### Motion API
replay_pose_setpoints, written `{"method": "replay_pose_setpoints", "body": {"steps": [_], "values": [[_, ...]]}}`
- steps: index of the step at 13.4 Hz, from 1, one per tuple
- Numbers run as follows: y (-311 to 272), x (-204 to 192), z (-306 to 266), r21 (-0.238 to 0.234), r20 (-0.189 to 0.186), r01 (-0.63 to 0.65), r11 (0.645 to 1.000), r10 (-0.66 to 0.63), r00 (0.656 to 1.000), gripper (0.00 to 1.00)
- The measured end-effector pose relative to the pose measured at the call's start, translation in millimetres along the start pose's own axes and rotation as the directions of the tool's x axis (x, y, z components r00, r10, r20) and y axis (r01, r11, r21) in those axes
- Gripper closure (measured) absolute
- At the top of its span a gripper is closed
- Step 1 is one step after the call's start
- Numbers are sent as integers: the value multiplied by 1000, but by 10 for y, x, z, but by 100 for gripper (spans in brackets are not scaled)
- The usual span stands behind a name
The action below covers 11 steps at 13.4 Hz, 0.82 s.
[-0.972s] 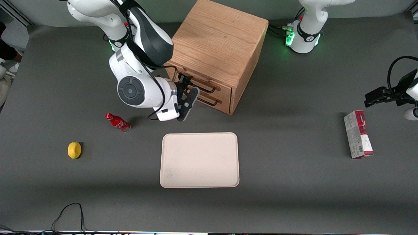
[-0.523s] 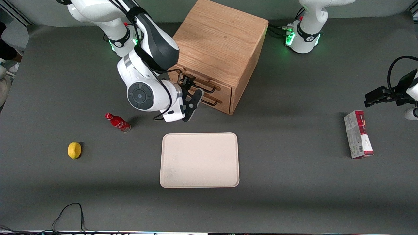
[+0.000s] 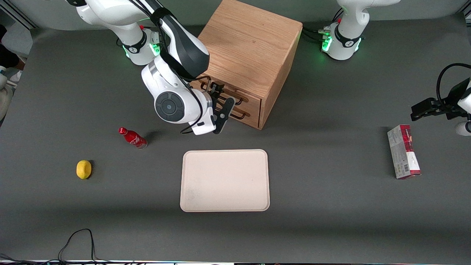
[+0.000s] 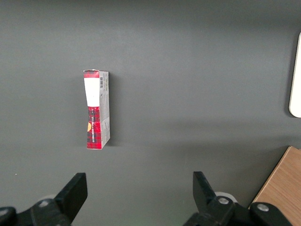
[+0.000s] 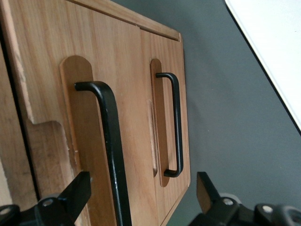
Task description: Open upper drawer
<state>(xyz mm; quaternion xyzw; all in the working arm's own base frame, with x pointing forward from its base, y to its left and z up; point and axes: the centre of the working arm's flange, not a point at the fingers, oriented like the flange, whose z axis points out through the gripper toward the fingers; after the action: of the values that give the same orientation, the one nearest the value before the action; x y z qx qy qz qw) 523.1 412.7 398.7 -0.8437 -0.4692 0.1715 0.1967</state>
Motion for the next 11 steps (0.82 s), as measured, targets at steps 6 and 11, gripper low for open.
{"method": "replay_pose_setpoints", "body": {"steps": [6, 11], "values": [[35, 7, 66, 4, 10, -1, 1000, 1, 1000, 0], [126, 2, 181, 5, 13, 27, 1000, -27, 1000, 0]]}}
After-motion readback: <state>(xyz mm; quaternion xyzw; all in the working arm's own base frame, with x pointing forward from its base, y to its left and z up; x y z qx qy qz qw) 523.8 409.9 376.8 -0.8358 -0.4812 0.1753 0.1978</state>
